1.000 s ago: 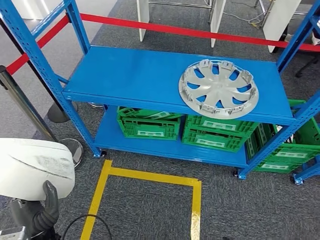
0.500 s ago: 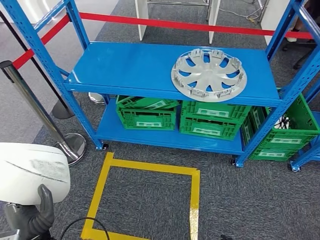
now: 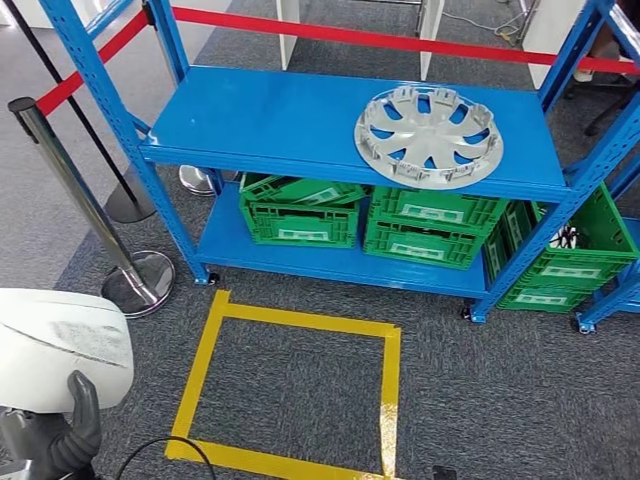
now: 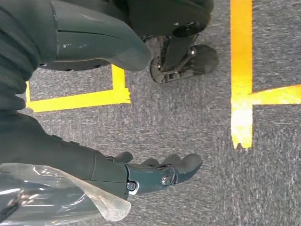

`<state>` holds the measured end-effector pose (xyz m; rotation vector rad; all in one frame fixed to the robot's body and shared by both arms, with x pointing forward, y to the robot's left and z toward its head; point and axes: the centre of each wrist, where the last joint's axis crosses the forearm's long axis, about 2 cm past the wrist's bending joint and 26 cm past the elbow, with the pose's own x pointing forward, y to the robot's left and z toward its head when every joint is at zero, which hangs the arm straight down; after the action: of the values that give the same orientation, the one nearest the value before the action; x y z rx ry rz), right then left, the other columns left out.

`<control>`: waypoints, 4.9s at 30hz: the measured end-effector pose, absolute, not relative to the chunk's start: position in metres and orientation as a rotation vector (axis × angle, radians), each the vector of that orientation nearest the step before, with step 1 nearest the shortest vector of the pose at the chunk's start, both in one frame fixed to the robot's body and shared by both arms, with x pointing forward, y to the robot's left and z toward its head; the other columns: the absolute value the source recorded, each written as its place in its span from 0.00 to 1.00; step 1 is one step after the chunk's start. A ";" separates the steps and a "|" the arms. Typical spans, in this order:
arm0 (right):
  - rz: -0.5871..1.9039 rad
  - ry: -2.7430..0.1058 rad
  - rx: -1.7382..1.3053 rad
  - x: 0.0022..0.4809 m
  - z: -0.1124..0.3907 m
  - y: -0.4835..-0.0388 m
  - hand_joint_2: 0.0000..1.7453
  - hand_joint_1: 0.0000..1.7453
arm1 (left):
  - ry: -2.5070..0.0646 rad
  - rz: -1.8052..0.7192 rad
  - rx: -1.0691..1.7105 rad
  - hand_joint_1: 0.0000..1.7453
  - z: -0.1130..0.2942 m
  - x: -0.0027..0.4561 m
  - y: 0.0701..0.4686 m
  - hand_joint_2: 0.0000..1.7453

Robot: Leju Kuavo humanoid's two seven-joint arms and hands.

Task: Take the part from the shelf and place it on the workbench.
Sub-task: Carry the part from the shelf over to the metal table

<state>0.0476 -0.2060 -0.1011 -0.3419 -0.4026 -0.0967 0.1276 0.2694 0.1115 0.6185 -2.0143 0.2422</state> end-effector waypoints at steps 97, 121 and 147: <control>-0.065 -0.521 -0.222 0.016 -0.112 -0.262 1.00 0.00 | -2.107 0.442 0.947 1.00 0.155 0.116 0.287 1.00; -0.032 -0.478 -0.238 0.051 -0.102 -0.205 1.00 0.00 | -2.078 0.376 1.206 1.00 0.166 0.114 0.293 1.00; -0.027 -0.452 -0.282 0.050 -0.101 -0.205 1.00 0.00 | -2.073 0.347 1.291 1.00 0.169 0.121 0.296 1.00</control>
<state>0.0503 -0.2046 -0.1012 -0.2818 -0.4518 -0.0269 0.1215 0.2956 0.1693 1.2907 -2.0729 0.3473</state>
